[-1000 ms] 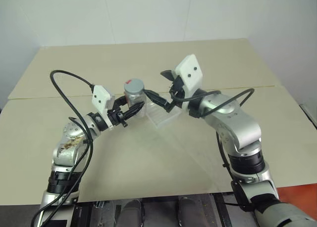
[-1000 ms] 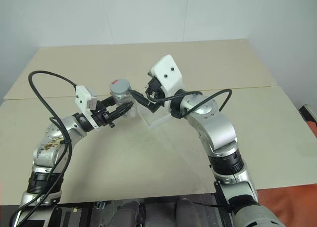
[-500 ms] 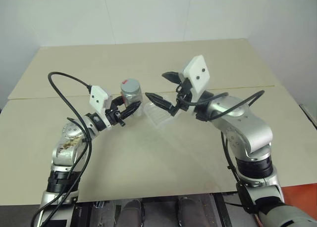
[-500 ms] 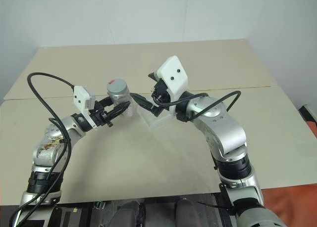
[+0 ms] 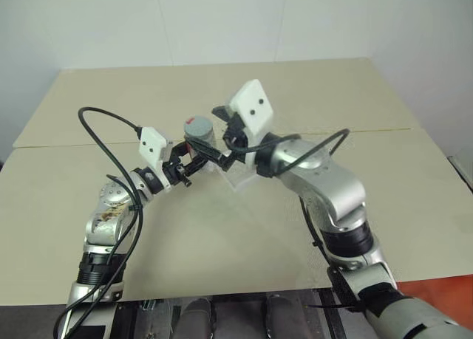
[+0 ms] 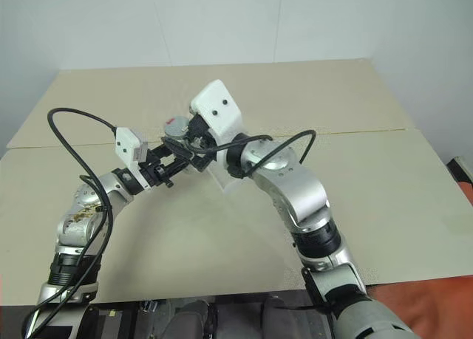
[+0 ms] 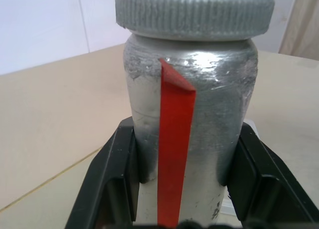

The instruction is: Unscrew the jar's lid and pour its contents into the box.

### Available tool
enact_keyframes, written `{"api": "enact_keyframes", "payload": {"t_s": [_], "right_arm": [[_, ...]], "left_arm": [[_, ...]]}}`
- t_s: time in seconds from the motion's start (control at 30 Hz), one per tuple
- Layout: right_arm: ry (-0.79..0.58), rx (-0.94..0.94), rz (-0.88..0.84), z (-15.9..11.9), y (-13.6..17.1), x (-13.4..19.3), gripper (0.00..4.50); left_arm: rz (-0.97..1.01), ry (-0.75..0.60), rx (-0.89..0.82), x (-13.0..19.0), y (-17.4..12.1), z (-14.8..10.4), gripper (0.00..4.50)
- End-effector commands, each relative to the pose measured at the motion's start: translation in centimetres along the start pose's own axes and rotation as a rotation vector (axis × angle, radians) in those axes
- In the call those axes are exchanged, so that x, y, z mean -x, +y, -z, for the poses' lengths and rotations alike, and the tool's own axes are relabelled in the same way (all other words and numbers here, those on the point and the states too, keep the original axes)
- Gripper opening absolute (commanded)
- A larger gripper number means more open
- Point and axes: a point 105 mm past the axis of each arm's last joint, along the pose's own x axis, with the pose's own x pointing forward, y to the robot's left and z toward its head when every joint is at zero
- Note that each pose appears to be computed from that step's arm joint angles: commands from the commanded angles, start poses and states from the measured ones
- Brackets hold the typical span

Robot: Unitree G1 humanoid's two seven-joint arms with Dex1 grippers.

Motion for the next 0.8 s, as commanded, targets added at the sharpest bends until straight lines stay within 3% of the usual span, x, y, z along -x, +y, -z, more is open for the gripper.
{"api": "enact_keyframes", "payload": {"t_s": [0.03,0.8], "right_arm": [[-0.054,0.048,0.023,-1.4,-0.3,-0.5,4.46],[-0.039,0.047,0.024,-0.7,-0.9,0.4,4.46]], "left_arm": [[0.022,-0.051,-0.045,0.1,-0.5,-1.7,1.96],[0.041,-0.036,-0.04,0.6,-0.4,-1.6,1.96]]}}
